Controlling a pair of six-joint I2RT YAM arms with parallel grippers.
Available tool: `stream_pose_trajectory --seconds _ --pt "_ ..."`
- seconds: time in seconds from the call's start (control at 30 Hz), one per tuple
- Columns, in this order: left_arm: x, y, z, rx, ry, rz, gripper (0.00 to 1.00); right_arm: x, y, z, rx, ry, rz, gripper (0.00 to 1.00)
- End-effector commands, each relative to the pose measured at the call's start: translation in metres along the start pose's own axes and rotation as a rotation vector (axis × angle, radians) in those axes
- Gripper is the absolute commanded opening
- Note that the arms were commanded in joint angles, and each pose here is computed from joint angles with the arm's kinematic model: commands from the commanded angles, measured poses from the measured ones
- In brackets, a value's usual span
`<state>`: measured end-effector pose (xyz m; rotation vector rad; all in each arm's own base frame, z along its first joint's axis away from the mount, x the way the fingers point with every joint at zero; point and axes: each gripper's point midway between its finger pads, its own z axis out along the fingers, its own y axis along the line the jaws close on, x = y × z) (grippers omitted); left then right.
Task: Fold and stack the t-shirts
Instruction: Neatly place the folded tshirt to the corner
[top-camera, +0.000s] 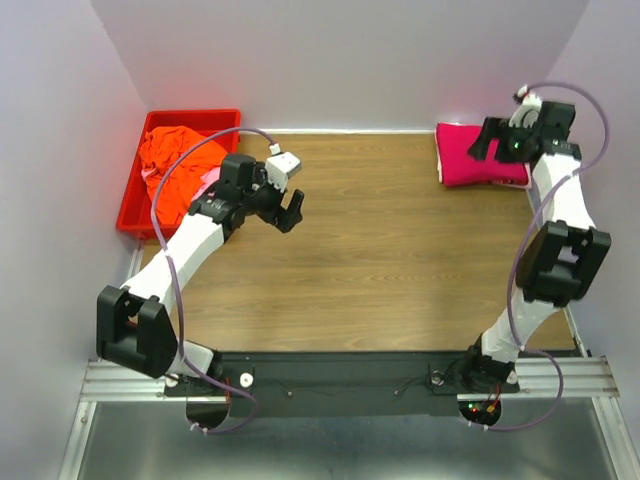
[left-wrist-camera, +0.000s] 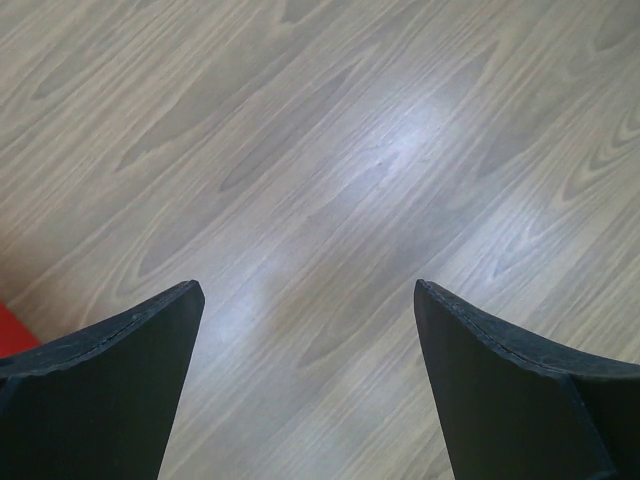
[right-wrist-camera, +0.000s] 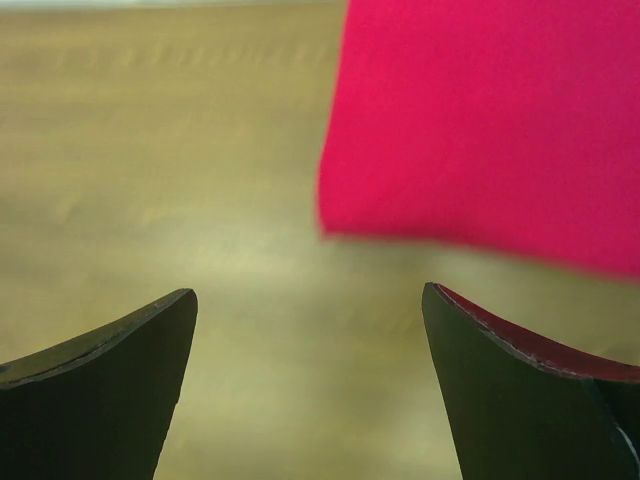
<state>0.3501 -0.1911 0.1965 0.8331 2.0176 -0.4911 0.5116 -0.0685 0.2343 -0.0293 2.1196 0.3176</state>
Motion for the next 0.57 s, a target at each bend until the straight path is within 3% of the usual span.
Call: stream_pose_trajectory --seconds 0.0,0.07,0.23,0.53 --pt "0.003 0.01 -0.013 -0.068 0.031 -0.009 0.99 0.045 0.06 -0.06 -0.142 0.087 0.032 1.0" --pt "0.021 0.006 -0.011 -0.05 0.07 -0.011 0.99 0.089 0.072 -0.07 -0.167 0.164 0.045 1.0" --pt "0.054 0.001 -0.011 -0.049 0.139 -0.023 0.99 0.145 0.098 -0.103 -0.212 0.25 0.028 1.0" --pt "0.059 -0.002 -0.032 -0.1 0.105 -0.029 0.99 0.178 0.114 -0.139 -0.202 0.246 -0.014 1.0"
